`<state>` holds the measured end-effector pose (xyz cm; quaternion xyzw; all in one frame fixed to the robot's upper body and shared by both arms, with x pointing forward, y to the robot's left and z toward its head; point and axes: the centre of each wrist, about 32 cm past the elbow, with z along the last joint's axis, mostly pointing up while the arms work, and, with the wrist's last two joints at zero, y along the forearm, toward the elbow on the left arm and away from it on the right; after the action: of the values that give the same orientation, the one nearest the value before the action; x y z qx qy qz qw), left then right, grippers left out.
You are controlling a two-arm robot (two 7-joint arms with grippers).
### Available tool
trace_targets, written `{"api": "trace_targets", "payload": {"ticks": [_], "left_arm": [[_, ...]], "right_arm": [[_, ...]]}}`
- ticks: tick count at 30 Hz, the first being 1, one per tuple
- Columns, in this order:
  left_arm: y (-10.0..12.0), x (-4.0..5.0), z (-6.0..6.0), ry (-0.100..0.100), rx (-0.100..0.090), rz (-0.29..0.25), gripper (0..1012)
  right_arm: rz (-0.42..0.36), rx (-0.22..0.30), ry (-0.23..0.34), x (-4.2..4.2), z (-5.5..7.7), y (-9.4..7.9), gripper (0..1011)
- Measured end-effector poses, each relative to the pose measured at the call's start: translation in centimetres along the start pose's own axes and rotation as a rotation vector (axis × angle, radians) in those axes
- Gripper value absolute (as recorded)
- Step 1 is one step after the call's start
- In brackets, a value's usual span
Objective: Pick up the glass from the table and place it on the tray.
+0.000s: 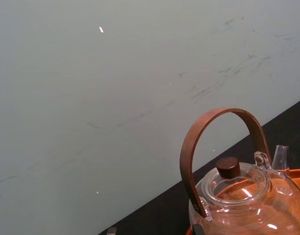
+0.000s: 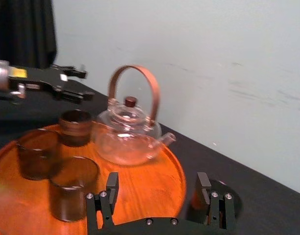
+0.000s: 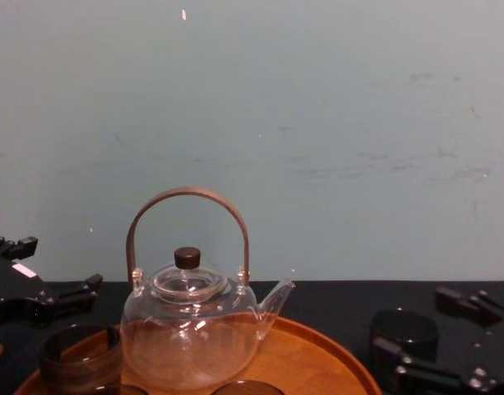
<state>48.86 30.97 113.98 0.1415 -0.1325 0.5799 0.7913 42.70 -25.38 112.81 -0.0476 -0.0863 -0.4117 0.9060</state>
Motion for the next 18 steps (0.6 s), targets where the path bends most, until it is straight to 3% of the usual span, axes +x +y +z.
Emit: {"api": "trace_targets", "payload": {"ticks": [13,18], "left_arm": [[0.0,0.00,0.0,0.000,0.000,0.000,1001],[0.0,0.00,0.0,0.000,0.000,0.000,1001]], "right_arm": [[-0.132,-0.070,0.018,1.97,-1.2,-1.2,1002],[-0.157,-0.084,0.029,2.33,-1.6,-1.2,1002]]}}
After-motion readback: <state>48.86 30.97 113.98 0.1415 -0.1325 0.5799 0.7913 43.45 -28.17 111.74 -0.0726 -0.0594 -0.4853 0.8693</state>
